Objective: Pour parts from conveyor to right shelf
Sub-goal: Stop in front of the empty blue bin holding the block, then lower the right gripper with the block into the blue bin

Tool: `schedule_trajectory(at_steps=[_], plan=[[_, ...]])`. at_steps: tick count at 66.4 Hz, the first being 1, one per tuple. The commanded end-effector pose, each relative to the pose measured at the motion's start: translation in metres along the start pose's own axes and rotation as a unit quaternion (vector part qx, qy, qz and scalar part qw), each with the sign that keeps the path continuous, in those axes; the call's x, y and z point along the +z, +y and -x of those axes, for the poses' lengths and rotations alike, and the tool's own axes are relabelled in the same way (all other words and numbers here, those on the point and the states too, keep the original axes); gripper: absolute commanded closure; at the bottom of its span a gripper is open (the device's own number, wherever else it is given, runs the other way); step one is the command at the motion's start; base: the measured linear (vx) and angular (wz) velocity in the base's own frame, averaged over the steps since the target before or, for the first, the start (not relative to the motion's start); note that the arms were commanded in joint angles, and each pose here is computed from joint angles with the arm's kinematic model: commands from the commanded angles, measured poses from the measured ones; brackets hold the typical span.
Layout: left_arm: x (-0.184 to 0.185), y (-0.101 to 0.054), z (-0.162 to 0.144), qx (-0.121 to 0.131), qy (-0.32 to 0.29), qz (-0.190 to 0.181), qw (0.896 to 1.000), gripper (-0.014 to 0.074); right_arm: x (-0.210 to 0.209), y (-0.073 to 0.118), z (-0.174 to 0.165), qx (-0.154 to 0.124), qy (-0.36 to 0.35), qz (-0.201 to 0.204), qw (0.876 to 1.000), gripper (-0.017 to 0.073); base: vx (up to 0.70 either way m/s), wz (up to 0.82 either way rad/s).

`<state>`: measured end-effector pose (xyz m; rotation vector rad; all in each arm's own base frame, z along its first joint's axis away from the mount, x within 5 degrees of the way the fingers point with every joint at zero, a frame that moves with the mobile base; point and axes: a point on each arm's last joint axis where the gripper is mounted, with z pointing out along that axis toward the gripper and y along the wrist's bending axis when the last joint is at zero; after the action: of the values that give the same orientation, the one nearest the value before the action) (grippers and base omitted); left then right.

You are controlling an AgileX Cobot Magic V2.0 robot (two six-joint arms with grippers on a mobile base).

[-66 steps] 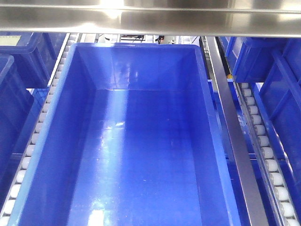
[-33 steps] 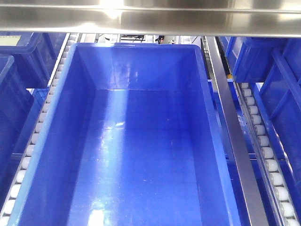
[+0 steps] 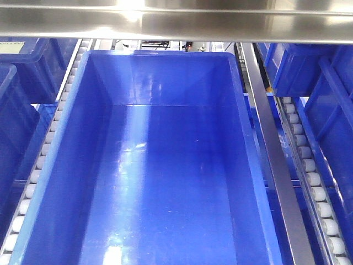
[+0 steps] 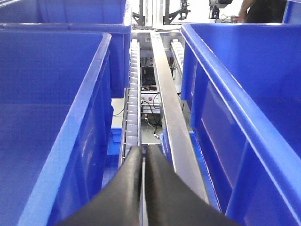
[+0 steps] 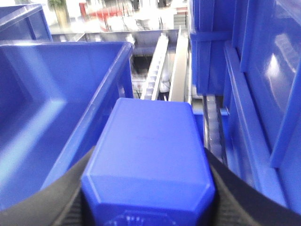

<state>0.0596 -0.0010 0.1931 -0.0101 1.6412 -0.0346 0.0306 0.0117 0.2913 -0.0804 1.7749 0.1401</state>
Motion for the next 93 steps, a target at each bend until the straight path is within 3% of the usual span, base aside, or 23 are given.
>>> schedule_trajectory(at_steps=[1, 14, 26, 38, 45, 75, 93], plan=[[0.0, -0.001, 0.013, -0.008, -0.041, -0.006, 0.999, 0.0599, 0.002, 0.0, 0.03, -0.007, -0.025, 0.005, 1.0, 0.0564, 0.0, 0.0], [0.0, -0.001, 0.013, -0.008, -0.041, -0.006, 0.999, 0.0599, 0.026, 0.007, 0.054, -0.02, 0.037, 0.064, 0.997, 0.0564, 0.0, 0.0], [0.0, -0.001, 0.013, -0.008, -0.041, -0.006, 0.999, 0.0599, 0.054, 0.025, 0.065, -0.044, 0.094, 0.144, 0.984, 0.0564, 0.0, 0.0], [0.0, -0.001, 0.013, -0.008, -0.041, -0.006, 0.999, 0.0599, 0.091, 0.059, 0.076, -0.087, 0.146, 0.211, 0.963, 0.0564, 0.0, 0.0], [0.0, -0.001, 0.013, -0.008, -0.041, -0.006, 0.999, 0.0599, 0.12, 0.088, 0.08, -0.115, 0.186, 0.236, 0.947, 0.0564, 0.0, 0.0], [0.0, -0.001, 0.013, -0.008, -0.041, -0.006, 0.999, 0.0599, 0.233, 0.163, 0.053, -0.163, 0.311, 0.236, 0.906, 0.0564, 0.0, 0.0], [0.0, -0.001, 0.013, -0.008, -0.041, -0.006, 0.999, 0.0599, 0.287, 0.188, 0.026, -0.193, 0.392, 0.218, 0.873, 0.0564, 0.0, 0.0]])
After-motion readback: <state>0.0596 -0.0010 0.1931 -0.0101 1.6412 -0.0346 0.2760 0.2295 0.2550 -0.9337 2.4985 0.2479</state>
